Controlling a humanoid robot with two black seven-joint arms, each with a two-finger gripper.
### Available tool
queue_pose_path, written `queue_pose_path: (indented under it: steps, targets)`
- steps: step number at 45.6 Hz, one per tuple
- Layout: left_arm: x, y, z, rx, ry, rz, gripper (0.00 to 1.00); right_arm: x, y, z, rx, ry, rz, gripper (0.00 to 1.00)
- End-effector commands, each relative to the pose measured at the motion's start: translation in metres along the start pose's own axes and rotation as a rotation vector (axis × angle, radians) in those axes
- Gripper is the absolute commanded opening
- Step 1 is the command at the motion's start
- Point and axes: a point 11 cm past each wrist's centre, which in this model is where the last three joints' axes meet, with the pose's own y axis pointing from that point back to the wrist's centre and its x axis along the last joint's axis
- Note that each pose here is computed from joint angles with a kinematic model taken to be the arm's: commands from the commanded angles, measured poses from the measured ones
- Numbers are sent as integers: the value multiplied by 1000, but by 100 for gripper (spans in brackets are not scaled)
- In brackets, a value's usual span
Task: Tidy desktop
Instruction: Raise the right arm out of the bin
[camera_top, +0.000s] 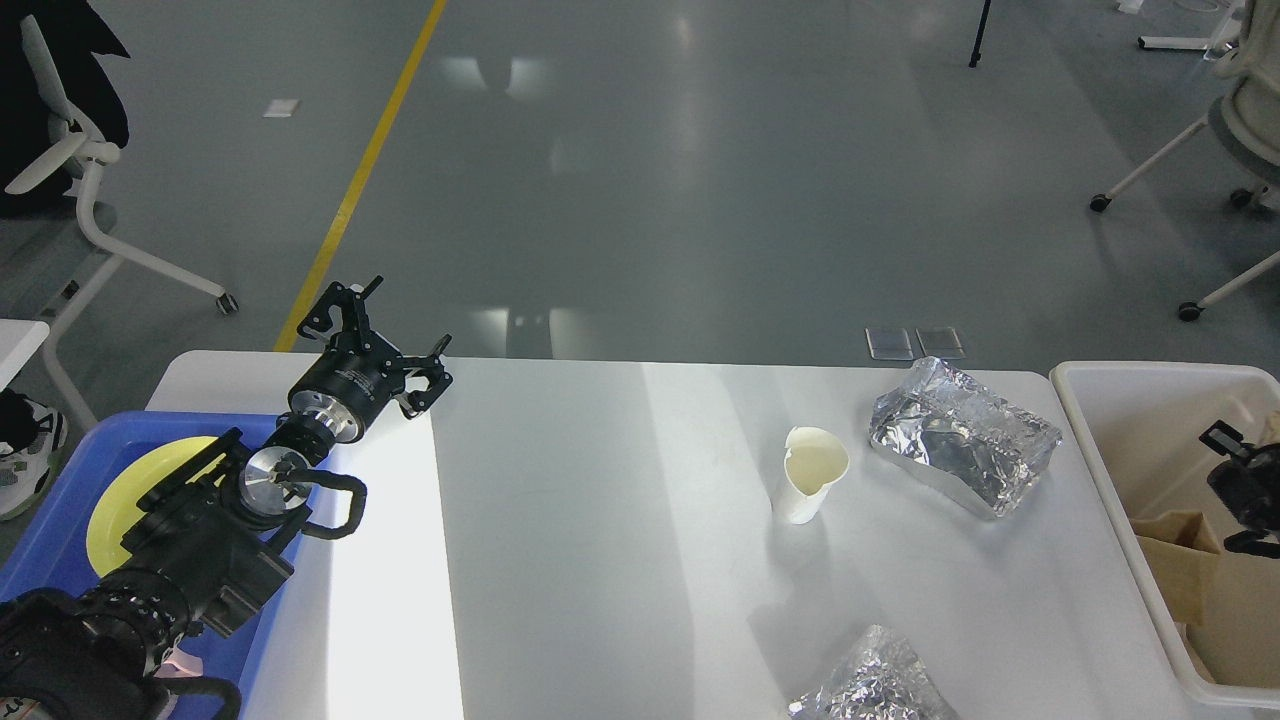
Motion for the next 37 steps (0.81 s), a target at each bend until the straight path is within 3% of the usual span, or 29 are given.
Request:
queue_pose_path:
  steps: [1, 13, 21, 29, 37]
  targets:
    - [0, 0, 0, 0, -1, 0, 99, -4, -1, 5, -7, 8, -15, 100]
    - [0, 0, 0, 0, 1, 0, 99, -3, 0, 3, -5, 1, -20, 100]
    - [0, 0, 0, 0, 1, 0, 99, 10, 8, -25, 48, -20, -24, 100]
    - [0, 0, 0, 0, 1, 0, 99, 40, 35, -64, 144, -21, -140, 100]
    - [0, 0, 0, 0, -1, 0, 99, 78, 101, -137, 316, 84, -257, 100]
